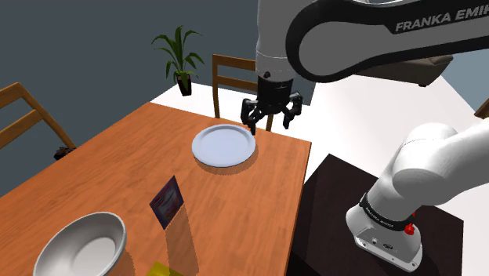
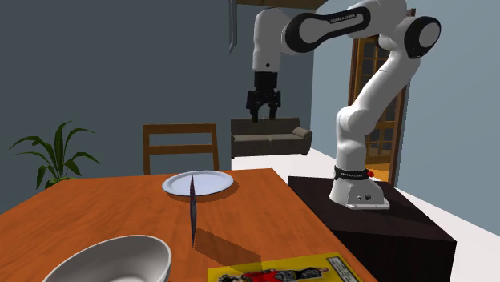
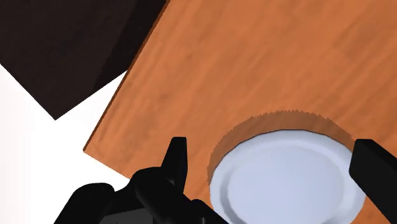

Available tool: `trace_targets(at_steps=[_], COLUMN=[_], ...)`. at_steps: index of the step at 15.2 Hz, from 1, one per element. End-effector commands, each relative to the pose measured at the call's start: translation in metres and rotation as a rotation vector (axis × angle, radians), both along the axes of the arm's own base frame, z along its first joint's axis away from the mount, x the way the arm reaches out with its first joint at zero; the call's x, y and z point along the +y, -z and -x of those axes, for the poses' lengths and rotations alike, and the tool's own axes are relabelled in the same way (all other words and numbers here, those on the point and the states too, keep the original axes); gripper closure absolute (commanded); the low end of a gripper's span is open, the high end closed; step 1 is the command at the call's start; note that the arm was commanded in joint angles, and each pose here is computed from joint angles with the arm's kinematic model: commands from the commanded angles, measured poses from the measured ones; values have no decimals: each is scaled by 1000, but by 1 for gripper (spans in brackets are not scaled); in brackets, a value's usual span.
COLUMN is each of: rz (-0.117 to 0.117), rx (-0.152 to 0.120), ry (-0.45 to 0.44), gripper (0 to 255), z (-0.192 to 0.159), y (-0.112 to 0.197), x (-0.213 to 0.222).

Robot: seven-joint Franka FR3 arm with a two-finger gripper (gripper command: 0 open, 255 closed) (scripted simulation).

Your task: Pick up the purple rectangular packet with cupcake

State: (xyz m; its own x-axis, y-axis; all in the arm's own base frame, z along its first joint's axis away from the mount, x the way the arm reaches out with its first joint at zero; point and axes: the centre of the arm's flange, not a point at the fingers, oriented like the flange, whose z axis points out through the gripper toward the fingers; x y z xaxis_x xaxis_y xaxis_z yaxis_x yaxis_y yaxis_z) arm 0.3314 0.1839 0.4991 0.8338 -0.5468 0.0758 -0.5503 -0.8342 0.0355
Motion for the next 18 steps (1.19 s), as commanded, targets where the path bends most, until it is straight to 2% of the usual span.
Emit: trace_targets(at_steps=[1,9,18], rz=[-3,-8,-14], rx=[-5,-24,-45], ry=[47,217,409], gripper=[0,0,0], z=[-6,-50,-117], y=[11,53,97], x=[25,112,199])
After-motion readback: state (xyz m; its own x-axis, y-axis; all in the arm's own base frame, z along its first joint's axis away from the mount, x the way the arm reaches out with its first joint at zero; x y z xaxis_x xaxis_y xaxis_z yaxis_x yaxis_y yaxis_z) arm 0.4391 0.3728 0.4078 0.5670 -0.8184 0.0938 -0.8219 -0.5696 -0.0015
